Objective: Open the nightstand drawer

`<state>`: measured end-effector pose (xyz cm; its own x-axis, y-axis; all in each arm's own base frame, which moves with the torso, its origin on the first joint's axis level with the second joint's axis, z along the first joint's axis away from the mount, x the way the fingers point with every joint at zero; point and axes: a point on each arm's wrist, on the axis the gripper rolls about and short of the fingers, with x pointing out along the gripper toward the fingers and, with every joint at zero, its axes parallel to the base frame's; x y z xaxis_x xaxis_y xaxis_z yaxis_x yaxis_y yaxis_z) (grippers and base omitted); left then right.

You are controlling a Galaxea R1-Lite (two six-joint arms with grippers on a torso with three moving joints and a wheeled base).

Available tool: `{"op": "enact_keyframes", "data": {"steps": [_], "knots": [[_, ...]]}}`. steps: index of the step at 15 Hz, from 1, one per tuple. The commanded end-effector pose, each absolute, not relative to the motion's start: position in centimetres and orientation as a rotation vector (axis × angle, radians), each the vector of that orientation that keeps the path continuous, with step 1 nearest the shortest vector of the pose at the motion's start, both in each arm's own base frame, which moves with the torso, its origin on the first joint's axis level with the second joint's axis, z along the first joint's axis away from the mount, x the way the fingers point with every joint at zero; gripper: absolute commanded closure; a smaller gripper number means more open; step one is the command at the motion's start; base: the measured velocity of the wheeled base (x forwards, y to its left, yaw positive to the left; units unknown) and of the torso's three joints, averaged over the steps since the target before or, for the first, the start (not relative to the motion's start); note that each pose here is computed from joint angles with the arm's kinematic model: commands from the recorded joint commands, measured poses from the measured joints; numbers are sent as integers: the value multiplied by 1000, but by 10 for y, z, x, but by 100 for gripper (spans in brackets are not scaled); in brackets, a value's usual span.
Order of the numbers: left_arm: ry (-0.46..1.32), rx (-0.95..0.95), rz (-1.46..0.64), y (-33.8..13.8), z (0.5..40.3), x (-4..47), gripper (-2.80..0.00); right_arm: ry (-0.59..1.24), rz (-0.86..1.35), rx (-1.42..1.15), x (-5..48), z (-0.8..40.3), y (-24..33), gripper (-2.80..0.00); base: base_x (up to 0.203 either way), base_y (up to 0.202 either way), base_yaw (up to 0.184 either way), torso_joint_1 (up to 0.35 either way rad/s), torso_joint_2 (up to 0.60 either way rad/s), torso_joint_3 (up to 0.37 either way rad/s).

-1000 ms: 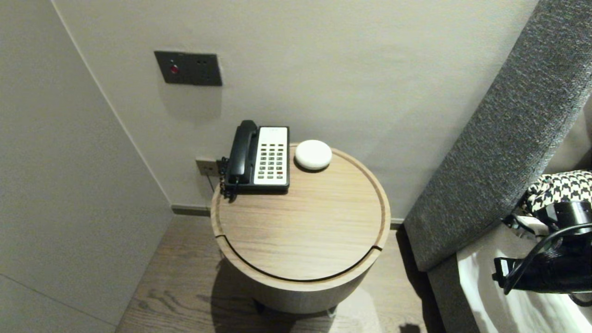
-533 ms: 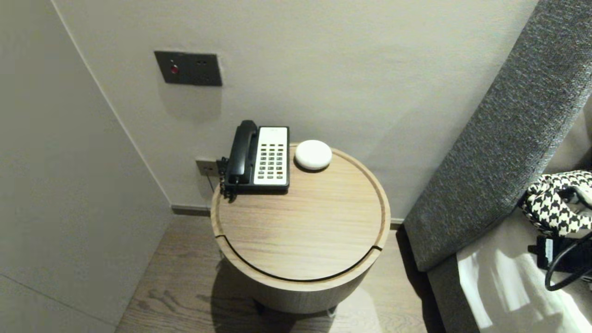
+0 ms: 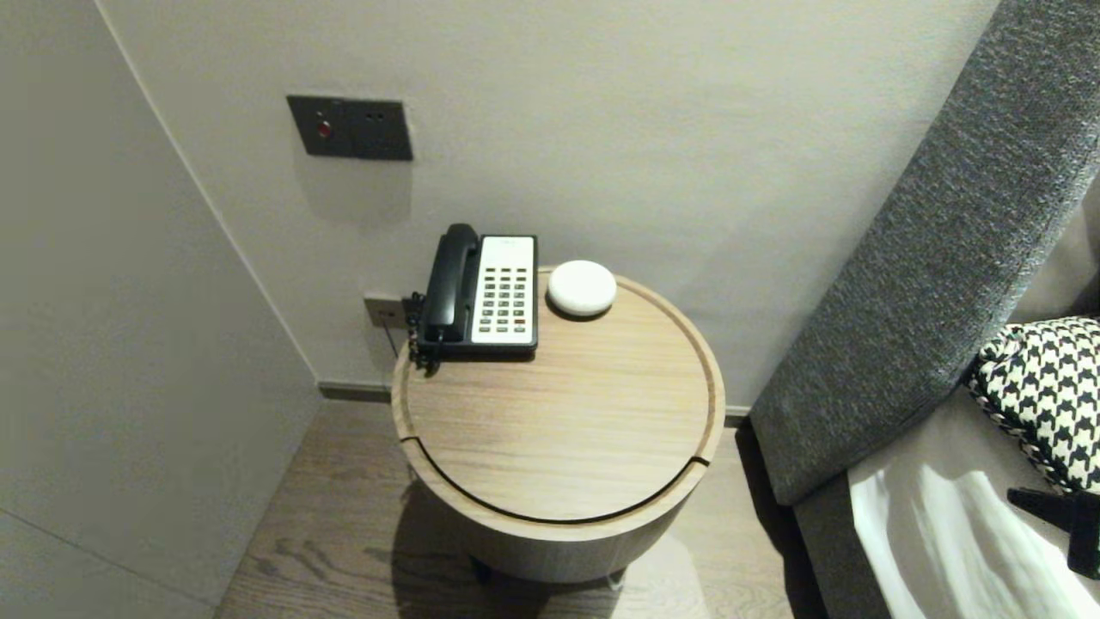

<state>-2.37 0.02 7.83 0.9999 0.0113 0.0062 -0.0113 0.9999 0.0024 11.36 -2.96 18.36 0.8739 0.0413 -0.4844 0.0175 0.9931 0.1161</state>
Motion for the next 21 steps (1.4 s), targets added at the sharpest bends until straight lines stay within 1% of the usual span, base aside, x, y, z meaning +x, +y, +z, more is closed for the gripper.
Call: {"op": "enact_keyframes", "data": {"steps": [1, 5, 7, 8, 11, 12, 14, 16, 19, 21], "knots": [[-6, 2, 12, 0, 78, -24, 0, 466, 85, 116, 100, 173, -23, 0, 0, 0, 0, 0, 0, 0], [-6, 3, 12, 0, 78, -24, 0, 477, 133, 105, 94, 159, -20, 0, 0, 0, 0, 0, 0, 0], [-6, 2, 12, 0, 78, -24, 0, 560, 161, 76, 84, 127, -16, 0, 0, 0, 0, 0, 0, 0], [-6, 2, 12, 0, 78, -24, 0, 560, 176, 50, 82, 121, -16, 0, 0, 0, 0, 0, 0, 0], [-6, 2, 12, 0, 78, -24, 0, 600, 280, 100, 70, 97, -9, 0, 0, 0, 0, 0, 0, 0], [-6, 2, 12, 0, 78, -24, 0, 599, 285, 101, 70, 97, -9, 0, 0, 0, 0, 0, 0, 0], [-6, 3, 12, 0, 78, -24, 0, 626, 279, 107, 62, 86, -7, 0, 0, 0, 0, 0, 0, 0], [-6, 2, 12, 0, 78, -24, 0, 636, 222, 97, 56, 81, -7, 0, 0, 0, 0, 0, 0, 0], [-6, 3, 12, 0, 78, -24, 0, 624, 108, 81, 52, 81, -8, 0, 0, 0, 0, 0, 0, 0], [-6, 3, 12, 0, 78, -24, 0, 624, 95, 81, 51, 82, -8, 0, 0, 0, 0, 0, 0, 0]]}}
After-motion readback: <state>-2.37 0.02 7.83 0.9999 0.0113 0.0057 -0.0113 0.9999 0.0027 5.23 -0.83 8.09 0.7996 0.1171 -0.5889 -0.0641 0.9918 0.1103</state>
